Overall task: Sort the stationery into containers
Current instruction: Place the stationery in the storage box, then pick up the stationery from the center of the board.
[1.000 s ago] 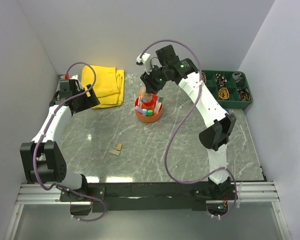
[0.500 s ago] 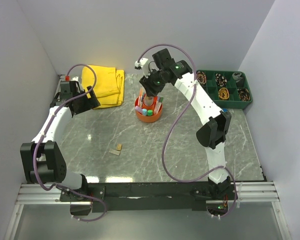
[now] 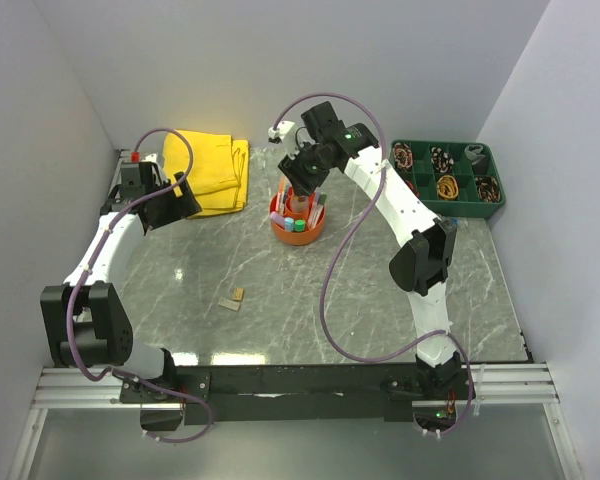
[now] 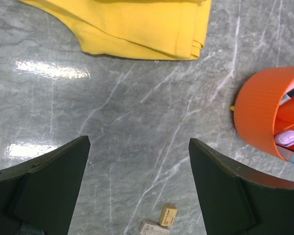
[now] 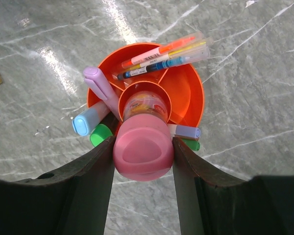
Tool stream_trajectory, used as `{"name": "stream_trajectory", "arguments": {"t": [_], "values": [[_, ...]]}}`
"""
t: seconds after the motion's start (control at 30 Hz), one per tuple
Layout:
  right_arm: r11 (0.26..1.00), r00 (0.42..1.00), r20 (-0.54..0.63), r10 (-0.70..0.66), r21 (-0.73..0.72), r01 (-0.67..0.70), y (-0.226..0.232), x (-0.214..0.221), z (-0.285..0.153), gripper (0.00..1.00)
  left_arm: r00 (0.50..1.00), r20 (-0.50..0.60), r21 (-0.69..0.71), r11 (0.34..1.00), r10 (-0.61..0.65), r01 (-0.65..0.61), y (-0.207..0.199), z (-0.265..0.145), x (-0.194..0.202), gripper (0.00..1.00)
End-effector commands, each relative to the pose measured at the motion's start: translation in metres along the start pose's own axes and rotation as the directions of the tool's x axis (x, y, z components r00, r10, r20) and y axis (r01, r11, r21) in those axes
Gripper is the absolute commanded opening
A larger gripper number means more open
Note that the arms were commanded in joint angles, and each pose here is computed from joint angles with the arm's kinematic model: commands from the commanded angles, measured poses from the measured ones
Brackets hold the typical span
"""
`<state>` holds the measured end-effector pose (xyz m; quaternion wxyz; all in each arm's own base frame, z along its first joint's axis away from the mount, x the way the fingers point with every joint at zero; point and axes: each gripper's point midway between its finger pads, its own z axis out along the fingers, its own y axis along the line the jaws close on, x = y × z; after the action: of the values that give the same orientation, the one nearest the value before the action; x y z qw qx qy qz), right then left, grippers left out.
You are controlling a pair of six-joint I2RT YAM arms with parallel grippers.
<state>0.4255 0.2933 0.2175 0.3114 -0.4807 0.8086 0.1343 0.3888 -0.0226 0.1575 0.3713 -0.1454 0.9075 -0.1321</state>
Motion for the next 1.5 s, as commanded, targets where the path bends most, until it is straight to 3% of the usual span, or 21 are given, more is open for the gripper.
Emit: {"name": "stream_trajectory", "arguments": {"t": [0.0,0.13,0.17,0.27,0.47,0.63,1.03,1.23,1.47], "values": [[1.000,1.000,-0.023,-0.016,-0.002,0.016,-0.003,0.007,0.012,0.06,0.999,0.021,0.073,0.997,0.027,-0.028,-0.012,-0.004,-0.006,0.89],[1.000,0.998,-0.069,0.007,-0.029,-0.009,0.004,0.020,0.022,0.22,0.986,-0.084,0.180,0.976,0.143,-0.126,-0.023,-0.004,0.018,0.86],[0.999,0.997,-0.071,0.014,-0.033,-0.016,0.007,0.020,0.021,0.27,0.970,-0.117,0.182,0.965,0.214,-0.191,-0.023,0.000,0.022,0.86],[0.999,0.997,-0.067,0.035,-0.036,-0.037,0.010,0.021,0.019,0.40,0.931,-0.272,0.146,0.966,0.245,-0.212,-0.016,0.002,0.049,0.86],[0.997,0.997,0.025,0.072,0.010,-0.073,0.011,-0.001,-0.010,0.55,0.889,-0.322,0.162,0.944,0.326,-0.288,-0.047,-0.006,0.098,0.81],[0.996,0.992,0.098,0.083,0.030,-0.087,0.015,-0.015,-0.039,0.64,0.829,-0.365,0.217,0.905,0.424,-0.367,-0.064,-0.011,0.142,0.85],[0.986,0.975,0.209,0.074,0.130,-0.102,0.014,-0.028,-0.104,0.64,0.811,-0.435,0.168,0.920,0.392,-0.354,-0.054,-0.017,0.181,0.81],[0.979,0.975,0.203,0.087,0.162,-0.121,0.014,-0.015,-0.115,0.64,0.777,-0.477,0.164,0.910,0.411,-0.381,-0.055,-0.013,0.198,0.73],[0.970,0.968,0.229,0.100,0.193,-0.146,0.004,-0.014,-0.129,0.64,0.759,-0.504,0.139,0.907,0.411,-0.399,-0.051,-0.005,0.208,0.56]]}}
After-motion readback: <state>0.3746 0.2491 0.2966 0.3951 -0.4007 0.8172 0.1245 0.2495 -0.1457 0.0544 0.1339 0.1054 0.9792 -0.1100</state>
